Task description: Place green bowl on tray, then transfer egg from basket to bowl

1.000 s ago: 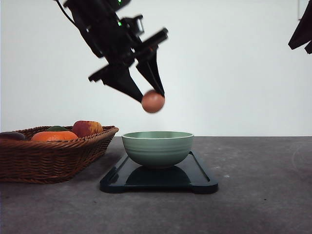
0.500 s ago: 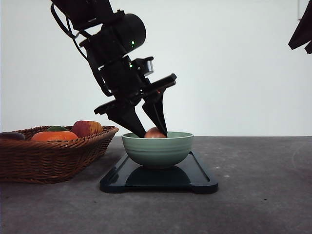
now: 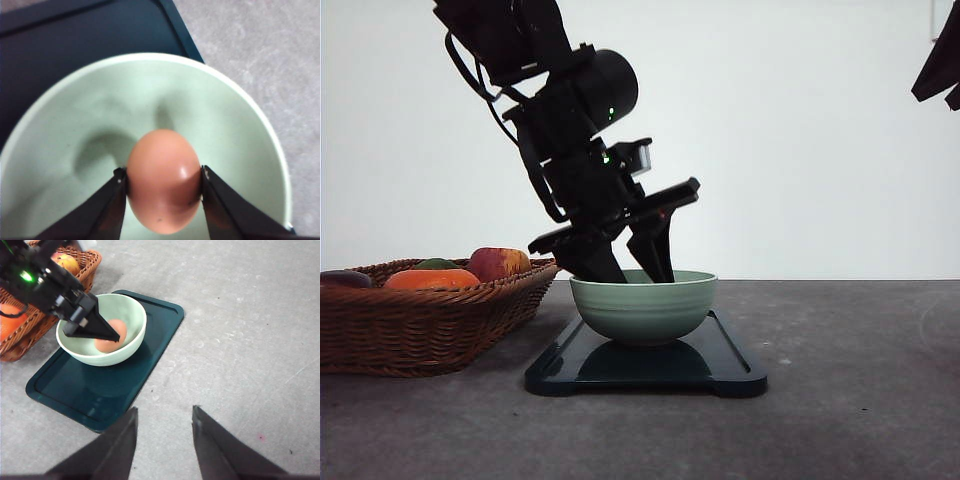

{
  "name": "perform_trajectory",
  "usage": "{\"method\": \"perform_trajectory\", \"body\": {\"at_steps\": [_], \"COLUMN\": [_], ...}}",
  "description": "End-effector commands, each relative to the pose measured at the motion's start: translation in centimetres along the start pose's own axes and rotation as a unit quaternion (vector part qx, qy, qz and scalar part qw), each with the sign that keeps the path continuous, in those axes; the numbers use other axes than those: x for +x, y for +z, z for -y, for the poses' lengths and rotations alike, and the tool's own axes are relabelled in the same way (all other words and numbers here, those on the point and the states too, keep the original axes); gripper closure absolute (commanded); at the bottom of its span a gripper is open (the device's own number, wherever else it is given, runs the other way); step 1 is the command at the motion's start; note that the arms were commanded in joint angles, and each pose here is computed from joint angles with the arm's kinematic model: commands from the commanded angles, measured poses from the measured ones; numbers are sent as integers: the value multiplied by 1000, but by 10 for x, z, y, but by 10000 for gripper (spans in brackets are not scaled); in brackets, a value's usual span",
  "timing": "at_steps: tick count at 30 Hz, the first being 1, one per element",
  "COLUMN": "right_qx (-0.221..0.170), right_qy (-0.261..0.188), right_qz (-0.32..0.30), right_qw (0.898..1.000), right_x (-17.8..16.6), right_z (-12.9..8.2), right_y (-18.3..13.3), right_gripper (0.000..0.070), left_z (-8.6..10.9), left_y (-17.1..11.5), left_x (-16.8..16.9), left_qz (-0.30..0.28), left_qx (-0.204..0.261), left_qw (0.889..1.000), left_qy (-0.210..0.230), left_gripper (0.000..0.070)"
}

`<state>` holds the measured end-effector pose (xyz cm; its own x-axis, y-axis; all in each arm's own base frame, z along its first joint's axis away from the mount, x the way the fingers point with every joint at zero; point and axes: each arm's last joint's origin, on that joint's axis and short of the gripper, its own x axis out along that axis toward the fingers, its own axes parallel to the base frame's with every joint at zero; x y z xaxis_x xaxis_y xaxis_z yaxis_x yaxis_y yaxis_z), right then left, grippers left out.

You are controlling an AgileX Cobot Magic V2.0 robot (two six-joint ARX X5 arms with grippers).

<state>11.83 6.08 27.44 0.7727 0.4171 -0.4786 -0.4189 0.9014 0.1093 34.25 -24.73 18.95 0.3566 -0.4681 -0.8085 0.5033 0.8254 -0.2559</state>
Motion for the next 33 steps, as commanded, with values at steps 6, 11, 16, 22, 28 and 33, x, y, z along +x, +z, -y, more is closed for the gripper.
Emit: {"method": "perform_trajectory", "body": {"at_steps": [6, 11, 16, 22, 28, 33], "right_qx": [5, 5, 5, 5, 6, 6], "right_qy": [0, 0, 0, 0, 0, 0], "right_qz": [0, -5, -5, -5, -5, -5], "right_qw": [1000, 1000, 1000, 1000, 1000, 1000], "right_x": [0, 0, 0, 0, 0, 0], "right_z": [-1, -1, -1, -1, -1, -1], "right_y": [1, 0, 0, 0, 0, 0], "right_gripper": [487, 486, 486, 486, 486, 486], "left_z": [4, 5, 10, 19, 26, 33], "left_y": [0, 3, 12, 25, 27, 25], "left_x": [11, 7, -4, -34, -83, -130], "left_qz": [-8, -8, -3, 33, 49, 81], "left_qx": [7, 7, 10, 16, 14, 18], "left_qw": [1000, 1000, 1000, 999, 999, 997], "left_qy": [-1, -1, -3, -10, -13, -8], "left_gripper": [484, 378, 306, 231, 240, 284]}}
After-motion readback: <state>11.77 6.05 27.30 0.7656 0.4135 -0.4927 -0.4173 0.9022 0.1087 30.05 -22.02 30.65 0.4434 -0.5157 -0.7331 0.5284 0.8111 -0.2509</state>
